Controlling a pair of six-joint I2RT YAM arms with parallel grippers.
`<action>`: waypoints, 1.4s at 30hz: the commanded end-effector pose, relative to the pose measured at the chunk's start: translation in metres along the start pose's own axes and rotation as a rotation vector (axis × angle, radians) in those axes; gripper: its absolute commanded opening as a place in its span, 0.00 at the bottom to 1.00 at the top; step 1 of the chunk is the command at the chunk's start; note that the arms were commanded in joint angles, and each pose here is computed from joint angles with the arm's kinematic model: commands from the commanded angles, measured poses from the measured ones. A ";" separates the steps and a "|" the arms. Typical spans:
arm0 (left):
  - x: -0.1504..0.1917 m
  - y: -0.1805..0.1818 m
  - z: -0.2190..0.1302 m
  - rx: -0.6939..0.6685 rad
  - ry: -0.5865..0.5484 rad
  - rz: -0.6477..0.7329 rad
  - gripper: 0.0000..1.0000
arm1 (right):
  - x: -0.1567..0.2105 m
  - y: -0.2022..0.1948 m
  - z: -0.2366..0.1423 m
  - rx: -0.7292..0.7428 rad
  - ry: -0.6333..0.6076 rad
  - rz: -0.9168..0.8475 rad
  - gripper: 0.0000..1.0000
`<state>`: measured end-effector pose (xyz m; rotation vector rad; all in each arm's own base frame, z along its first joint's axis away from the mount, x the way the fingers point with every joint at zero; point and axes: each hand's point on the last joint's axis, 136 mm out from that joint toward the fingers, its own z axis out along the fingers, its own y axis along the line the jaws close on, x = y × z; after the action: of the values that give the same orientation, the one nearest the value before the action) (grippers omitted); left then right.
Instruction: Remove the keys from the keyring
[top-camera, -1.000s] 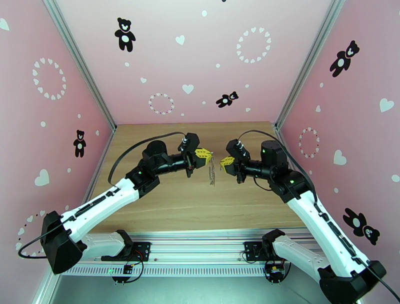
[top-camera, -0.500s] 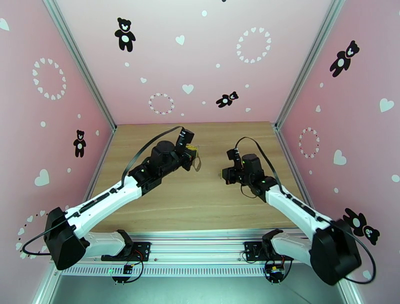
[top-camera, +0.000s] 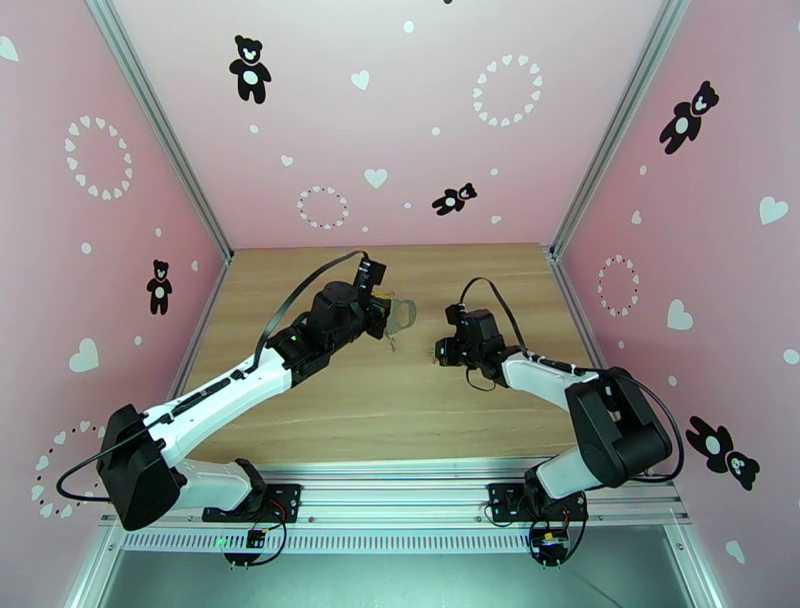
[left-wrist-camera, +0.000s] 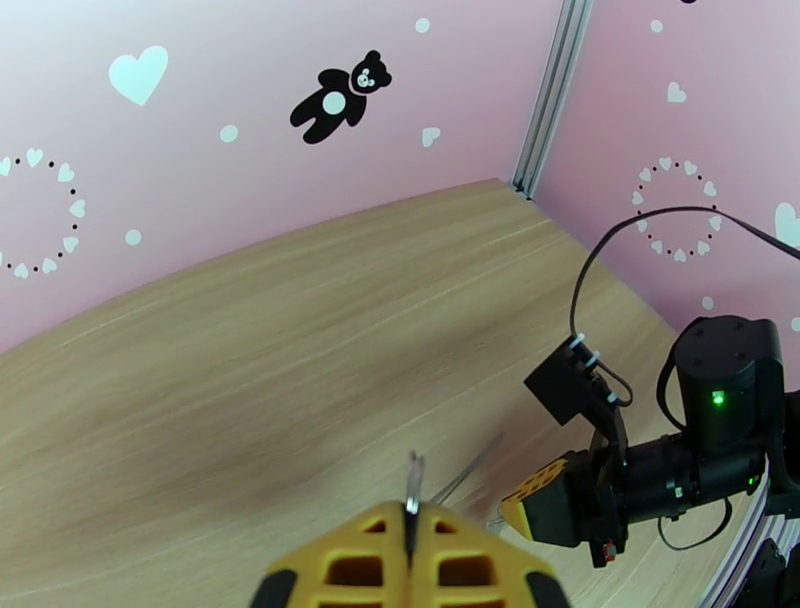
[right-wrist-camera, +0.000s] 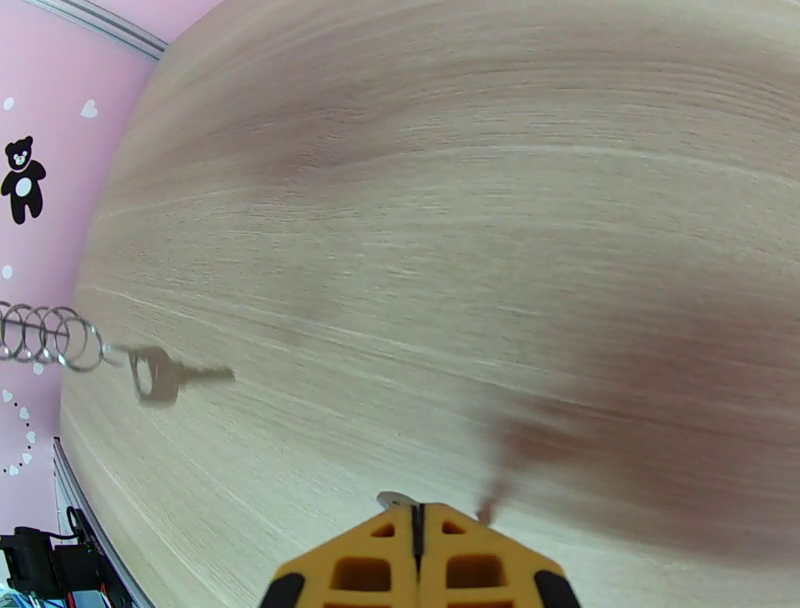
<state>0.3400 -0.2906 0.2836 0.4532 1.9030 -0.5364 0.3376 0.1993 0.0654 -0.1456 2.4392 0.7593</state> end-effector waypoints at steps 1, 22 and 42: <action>-0.014 0.004 0.000 -0.020 -0.041 -0.025 0.00 | 0.003 -0.005 0.008 0.014 0.025 0.016 0.02; -0.037 -0.004 -0.025 0.042 -0.107 0.001 0.00 | -0.037 0.031 -0.039 -0.042 -0.114 -0.155 0.47; -0.094 -0.080 -0.100 0.470 -0.287 0.205 0.00 | -0.027 0.118 -0.135 -0.393 -0.404 -0.657 0.52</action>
<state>0.2732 -0.3048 0.3720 0.7768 1.5868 -0.7923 0.2757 0.2161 0.2167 -0.7088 1.7964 0.8524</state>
